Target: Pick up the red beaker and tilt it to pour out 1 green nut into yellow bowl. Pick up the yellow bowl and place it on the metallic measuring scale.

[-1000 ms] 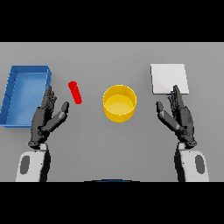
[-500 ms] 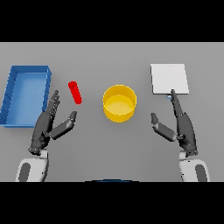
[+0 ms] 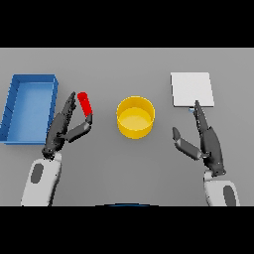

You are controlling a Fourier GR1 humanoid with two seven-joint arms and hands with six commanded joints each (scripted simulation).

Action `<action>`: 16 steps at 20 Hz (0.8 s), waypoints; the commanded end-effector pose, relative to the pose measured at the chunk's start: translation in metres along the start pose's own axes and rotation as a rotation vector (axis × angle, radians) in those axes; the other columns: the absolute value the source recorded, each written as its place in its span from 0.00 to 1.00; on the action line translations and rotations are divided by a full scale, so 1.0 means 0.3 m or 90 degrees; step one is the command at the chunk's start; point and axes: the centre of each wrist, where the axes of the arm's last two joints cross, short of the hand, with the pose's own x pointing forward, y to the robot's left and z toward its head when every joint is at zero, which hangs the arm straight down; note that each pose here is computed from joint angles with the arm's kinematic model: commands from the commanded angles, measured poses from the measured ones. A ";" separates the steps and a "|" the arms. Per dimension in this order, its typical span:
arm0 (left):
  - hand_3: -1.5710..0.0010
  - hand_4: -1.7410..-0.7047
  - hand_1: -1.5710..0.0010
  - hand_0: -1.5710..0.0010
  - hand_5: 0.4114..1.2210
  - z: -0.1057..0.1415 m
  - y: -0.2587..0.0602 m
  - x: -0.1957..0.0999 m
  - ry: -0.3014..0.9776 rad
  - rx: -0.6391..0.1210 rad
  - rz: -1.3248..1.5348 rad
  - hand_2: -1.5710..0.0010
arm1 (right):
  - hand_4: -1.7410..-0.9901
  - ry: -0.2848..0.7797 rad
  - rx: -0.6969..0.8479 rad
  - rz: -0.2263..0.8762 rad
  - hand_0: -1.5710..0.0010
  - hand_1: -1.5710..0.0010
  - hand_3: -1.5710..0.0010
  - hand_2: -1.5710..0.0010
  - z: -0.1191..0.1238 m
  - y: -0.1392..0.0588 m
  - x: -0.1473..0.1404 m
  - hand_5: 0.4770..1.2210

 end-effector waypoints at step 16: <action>1.00 0.41 1.00 1.00 0.37 -0.235 -0.028 -0.018 0.021 -0.016 -0.005 1.00 | 0.56 0.004 -0.005 -0.010 1.00 1.00 1.00 1.00 0.000 -0.010 0.000 0.28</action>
